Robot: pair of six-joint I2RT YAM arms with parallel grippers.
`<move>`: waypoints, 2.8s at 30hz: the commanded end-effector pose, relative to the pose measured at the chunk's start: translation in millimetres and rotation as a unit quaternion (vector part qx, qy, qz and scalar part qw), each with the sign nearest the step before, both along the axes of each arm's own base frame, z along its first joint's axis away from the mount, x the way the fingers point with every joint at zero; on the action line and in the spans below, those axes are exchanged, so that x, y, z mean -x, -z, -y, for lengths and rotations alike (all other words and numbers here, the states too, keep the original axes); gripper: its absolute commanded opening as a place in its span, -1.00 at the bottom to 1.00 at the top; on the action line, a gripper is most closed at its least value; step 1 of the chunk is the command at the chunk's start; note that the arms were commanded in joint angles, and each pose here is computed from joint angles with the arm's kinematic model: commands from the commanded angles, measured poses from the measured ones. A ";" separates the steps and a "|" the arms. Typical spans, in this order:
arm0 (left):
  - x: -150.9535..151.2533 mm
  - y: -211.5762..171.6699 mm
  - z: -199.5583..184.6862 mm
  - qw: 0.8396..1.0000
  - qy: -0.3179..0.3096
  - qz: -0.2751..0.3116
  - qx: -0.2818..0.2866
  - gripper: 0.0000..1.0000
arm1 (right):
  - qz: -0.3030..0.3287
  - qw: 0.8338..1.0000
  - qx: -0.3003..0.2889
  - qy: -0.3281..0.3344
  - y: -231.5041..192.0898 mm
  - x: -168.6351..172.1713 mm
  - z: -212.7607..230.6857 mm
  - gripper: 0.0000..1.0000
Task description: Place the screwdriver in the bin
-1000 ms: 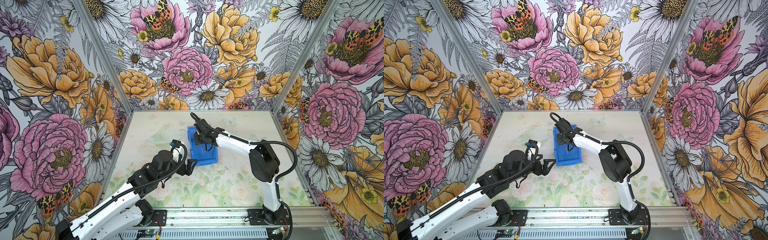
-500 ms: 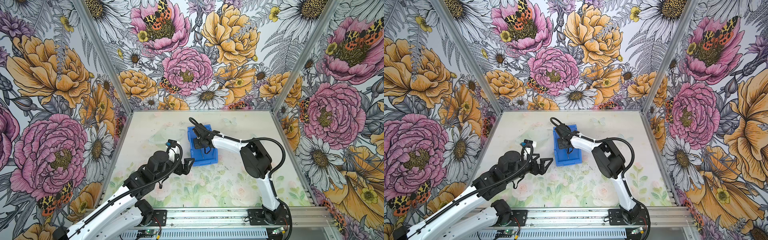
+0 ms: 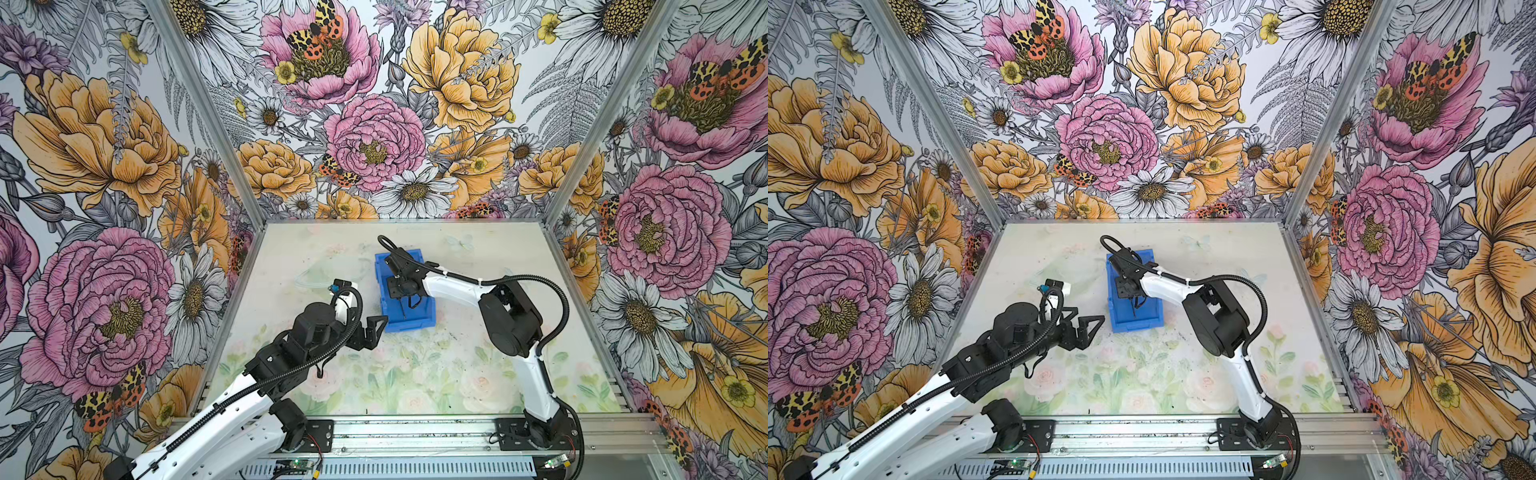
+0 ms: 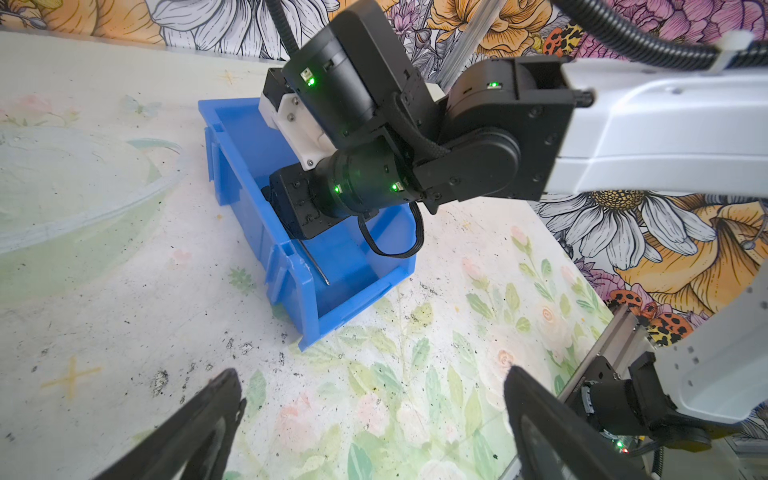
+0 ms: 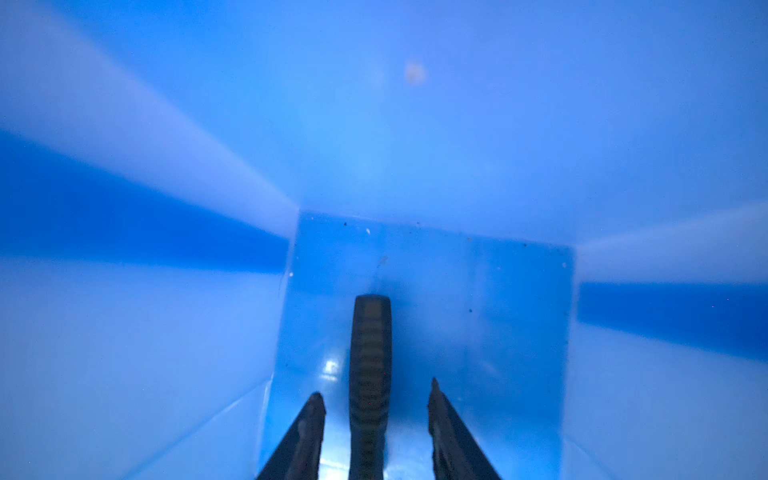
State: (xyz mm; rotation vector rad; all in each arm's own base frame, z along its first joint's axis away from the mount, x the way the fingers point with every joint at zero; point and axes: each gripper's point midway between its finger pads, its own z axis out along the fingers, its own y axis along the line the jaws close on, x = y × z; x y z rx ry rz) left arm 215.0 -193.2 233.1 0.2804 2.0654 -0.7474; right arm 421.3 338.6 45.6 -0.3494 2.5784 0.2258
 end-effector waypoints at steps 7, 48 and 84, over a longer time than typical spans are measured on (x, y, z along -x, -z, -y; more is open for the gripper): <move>5.1 6.2 -7.9 1.000 -0.008 -0.008 0.001 0.97 | 0.060 0.998 -0.028 -0.010 -63.6 -2.5 -11.2 -0.10; -49.7 32.4 -140.1 0.951 -0.291 -0.004 -0.104 0.97 | 0.275 0.950 0.023 0.149 -196.7 115.6 230.4 0.99; -89.7 59.8 -171.4 0.932 -0.298 0.091 -0.188 0.97 | 0.353 0.908 0.097 0.207 -95.7 139.0 344.1 0.99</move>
